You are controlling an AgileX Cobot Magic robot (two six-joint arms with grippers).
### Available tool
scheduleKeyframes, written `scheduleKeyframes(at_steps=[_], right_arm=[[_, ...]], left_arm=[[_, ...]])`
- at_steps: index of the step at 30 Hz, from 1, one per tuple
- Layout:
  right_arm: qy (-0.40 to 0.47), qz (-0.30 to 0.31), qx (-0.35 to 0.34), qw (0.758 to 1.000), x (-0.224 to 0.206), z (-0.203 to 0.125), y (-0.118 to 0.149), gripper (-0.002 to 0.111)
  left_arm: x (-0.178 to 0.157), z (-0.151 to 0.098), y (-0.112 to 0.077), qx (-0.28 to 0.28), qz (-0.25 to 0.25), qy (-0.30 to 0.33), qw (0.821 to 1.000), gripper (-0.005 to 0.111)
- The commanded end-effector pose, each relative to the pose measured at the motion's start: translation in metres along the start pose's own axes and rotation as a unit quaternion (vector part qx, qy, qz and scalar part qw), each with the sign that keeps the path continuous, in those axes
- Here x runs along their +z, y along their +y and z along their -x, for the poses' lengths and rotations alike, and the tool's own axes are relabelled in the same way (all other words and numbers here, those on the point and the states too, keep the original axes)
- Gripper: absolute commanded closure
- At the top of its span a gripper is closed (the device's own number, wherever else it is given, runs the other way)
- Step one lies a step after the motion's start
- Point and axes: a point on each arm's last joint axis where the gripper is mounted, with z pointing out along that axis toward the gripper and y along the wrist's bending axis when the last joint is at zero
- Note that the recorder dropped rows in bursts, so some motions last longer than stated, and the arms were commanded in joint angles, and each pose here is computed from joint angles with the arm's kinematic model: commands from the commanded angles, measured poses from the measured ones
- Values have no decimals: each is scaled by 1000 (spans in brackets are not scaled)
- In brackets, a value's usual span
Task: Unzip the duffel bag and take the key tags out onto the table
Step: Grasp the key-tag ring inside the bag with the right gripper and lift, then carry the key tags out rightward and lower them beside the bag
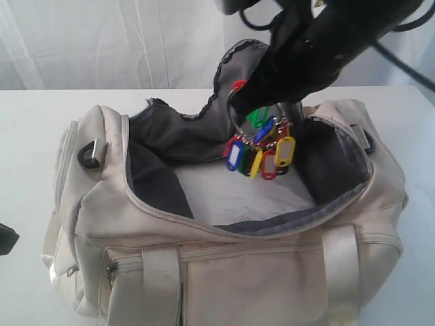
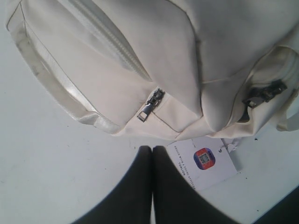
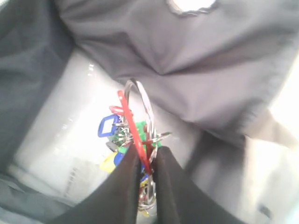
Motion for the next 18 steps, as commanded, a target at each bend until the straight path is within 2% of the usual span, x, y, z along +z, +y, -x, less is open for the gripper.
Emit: scheduleKeyframes(at_steps=[1,6,10,18], right_arm=[[-9,-58,31,998,-45,-15,-23,108],[-18,-94,73,993,-100,-42,-38,108],[-15,-119,85,989,-128,-65,-41,108],[4,-166,117,979,-130,-116,-36,108]], left_arm=[[-1,-2,-3,-3,-10,2,1000,107],[-1,-2,-3,-3,-10,2,1000,107],[-1,-2,-3,-3,-10,3,1000,107],[-1,-2,-3,-3,-10,3,1000,107]])
